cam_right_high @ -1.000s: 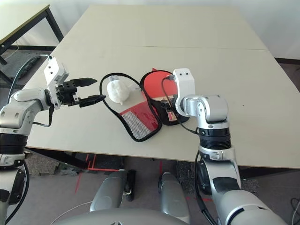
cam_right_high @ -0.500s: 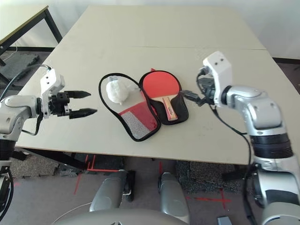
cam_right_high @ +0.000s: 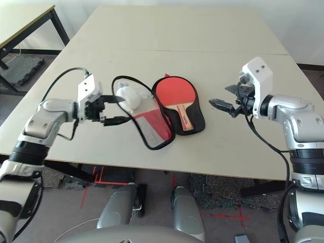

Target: Store the ping-pong paddle in its case and zip it.

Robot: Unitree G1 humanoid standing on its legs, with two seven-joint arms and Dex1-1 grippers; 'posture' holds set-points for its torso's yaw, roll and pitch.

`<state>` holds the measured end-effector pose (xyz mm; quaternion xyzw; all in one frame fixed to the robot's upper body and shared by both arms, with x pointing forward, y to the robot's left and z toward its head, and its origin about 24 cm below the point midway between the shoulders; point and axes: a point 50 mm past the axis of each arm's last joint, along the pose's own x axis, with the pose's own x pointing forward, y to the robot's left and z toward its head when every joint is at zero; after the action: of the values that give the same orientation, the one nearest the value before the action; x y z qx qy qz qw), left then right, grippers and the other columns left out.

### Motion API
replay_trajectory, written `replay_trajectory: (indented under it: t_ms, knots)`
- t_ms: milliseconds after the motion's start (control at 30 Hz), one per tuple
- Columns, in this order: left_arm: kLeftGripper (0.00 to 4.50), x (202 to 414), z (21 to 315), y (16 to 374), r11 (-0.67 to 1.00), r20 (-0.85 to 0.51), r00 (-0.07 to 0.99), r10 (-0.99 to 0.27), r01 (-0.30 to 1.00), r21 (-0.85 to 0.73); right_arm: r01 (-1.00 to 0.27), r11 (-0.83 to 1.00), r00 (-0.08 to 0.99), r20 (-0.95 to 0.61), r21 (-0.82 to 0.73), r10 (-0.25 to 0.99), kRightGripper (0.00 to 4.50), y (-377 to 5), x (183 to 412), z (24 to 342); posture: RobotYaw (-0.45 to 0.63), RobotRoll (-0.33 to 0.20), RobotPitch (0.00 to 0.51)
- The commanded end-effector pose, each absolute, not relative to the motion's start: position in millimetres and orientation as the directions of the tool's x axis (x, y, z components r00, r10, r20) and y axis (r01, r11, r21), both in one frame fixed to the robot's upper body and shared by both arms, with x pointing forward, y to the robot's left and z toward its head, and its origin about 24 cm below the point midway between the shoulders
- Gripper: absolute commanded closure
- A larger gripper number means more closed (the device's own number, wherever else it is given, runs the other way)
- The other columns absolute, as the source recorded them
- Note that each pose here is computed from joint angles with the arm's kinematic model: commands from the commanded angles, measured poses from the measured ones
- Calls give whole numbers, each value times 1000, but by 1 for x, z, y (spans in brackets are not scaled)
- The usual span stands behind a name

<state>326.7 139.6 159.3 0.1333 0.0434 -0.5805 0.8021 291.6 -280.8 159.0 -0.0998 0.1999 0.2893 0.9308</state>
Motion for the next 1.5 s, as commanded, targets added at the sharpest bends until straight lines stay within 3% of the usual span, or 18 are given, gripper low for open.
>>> replay_trajectory:
  t_ms: [33,333,467,700,1033,1500]
  knots:
    - [0,334,167,120,234,-198,270,-942,954,186,-566,825,747,-427,-6,509,44,-283,287,159,76,0,113]
    - [0,363,169,49,227,-100,253,-962,949,217,-565,812,703,-428,150,568,44,-272,273,144,33,0,107]
    - [0,366,166,36,245,-62,258,-964,955,168,-547,806,696,-413,226,587,44,-264,270,136,17,0,107]
    - [0,364,157,65,229,-119,249,-961,960,160,-511,795,675,-421,326,607,44,-257,265,121,39,0,115]
    - [0,335,143,130,245,-240,264,-934,963,109,-488,752,651,-388,444,652,44,-241,275,104,94,0,119]
    - [0,320,140,158,325,-276,336,-901,942,85,-481,723,621,-390,495,680,44,-224,278,89,132,0,111]
